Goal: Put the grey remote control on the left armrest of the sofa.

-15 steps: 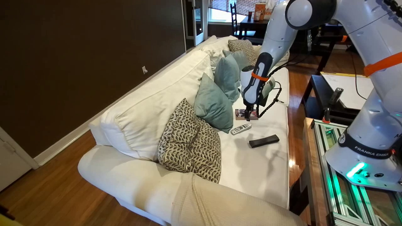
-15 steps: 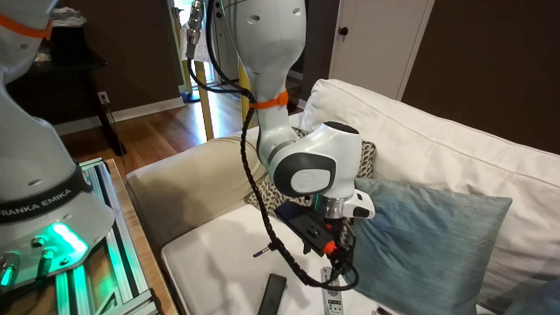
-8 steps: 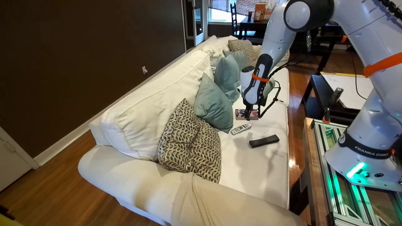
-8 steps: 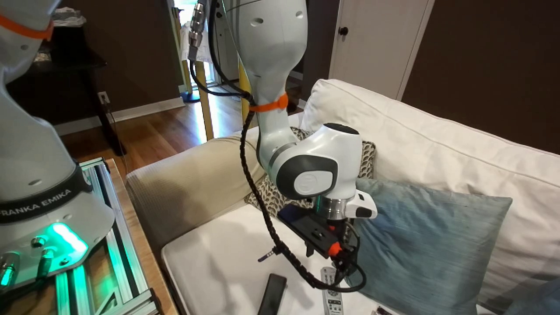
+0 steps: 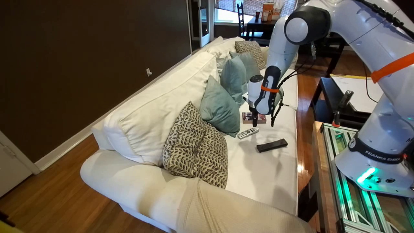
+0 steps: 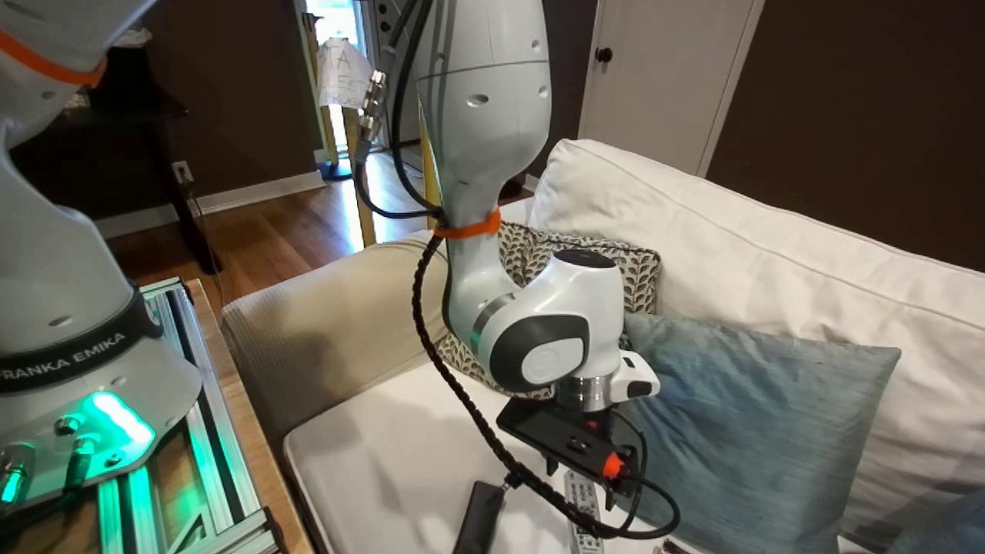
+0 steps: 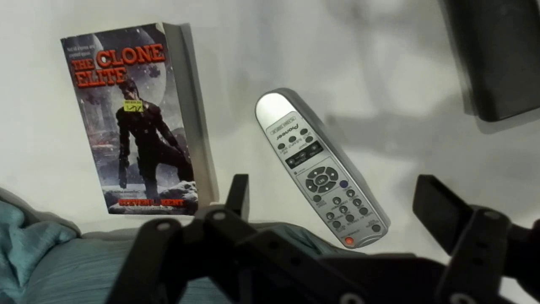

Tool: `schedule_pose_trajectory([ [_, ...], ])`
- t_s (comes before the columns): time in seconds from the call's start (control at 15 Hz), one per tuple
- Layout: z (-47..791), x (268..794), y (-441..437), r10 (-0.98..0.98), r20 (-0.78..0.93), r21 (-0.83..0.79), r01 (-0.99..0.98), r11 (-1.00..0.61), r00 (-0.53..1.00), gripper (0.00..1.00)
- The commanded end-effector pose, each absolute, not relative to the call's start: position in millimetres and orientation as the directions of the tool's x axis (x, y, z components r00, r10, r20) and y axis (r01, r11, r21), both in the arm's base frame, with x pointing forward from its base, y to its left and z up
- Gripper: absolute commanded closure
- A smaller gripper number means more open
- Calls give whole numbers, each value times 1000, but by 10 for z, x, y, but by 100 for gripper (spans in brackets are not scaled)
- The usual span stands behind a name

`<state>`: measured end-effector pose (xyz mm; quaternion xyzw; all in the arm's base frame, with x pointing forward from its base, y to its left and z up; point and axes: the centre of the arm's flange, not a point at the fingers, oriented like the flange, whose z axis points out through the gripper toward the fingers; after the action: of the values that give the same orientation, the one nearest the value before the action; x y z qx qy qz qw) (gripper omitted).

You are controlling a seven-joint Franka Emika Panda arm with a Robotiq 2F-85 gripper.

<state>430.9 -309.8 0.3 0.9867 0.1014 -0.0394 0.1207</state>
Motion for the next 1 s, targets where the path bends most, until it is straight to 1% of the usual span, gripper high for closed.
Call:
schedule_pose_trajectory([
  [0.0,-324,4360,-3203,284,-76,225,294,-929,956,0],
  [0.93,-972,4730,-3352,395,-66,172,400,-900,916,0],
])
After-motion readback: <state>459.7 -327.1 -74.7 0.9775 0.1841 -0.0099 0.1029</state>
